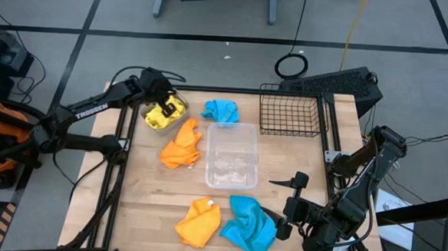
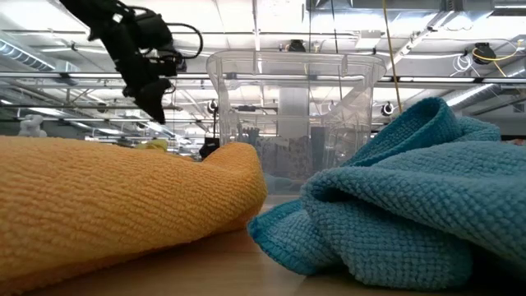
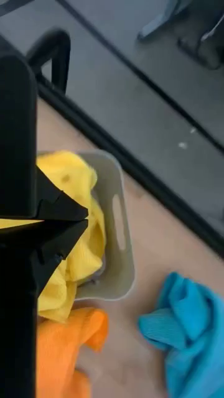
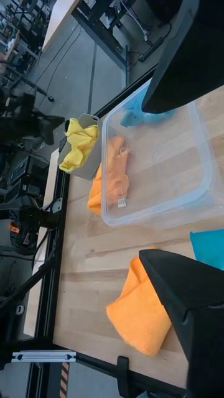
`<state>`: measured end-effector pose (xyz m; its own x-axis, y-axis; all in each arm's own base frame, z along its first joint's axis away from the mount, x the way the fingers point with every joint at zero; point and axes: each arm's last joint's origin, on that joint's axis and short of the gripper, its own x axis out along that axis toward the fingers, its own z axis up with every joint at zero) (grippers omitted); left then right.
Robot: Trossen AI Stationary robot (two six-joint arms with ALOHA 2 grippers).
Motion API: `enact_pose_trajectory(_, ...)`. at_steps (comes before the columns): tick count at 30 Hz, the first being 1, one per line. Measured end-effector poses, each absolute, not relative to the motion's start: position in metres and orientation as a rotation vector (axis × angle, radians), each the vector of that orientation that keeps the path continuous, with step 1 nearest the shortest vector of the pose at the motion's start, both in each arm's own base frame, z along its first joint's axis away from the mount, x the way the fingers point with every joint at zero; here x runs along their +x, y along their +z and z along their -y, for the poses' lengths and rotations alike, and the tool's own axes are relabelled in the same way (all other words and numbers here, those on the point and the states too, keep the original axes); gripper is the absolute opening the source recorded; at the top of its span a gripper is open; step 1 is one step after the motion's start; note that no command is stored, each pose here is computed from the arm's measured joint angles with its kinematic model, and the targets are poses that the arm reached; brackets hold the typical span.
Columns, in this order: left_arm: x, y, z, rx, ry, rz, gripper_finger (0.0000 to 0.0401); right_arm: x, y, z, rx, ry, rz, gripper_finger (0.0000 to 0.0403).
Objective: Sort microfiber towel by color & place in baskets
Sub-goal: Put the yellow towel into the gray bin
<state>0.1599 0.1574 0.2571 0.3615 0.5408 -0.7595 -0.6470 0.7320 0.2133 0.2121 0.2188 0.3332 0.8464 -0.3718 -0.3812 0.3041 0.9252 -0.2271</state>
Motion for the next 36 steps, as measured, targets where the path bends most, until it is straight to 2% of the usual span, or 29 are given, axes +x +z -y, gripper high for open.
enact_pose_trajectory(14, 0.188, 0.185, -0.185, -0.258, 0.706, -1.207, 0.0004, 0.209, 0.333, -0.222, -0.156, -0.341, -0.433, 0.0367)
enact_pose_trajectory(19, 0.185, 0.194, -0.183, -0.258, 0.707, -1.189, 0.0004, 0.209, 0.333, -0.222, -0.156, -0.34, -0.434, 0.0367)
enact_pose_trajectory(29, 0.166, 0.259, -0.162, -0.209, 0.769, -1.007, 0.0004, 0.209, 0.333, -0.222, -0.162, -0.343, -0.433, 0.0367)
enact_pose_trajectory(33, 0.16, 0.257, -0.167, -0.221, 0.802, -1.006, 0.0004, 0.209, 0.333, -0.222, -0.161, -0.344, -0.433, 0.0367)
enact_pose_trajectory(36, 0.159, 0.237, -0.177, -0.251, 0.82, -1.054, 0.0004, 0.208, 0.333, -0.222, -0.159, -0.343, -0.432, 0.0367)
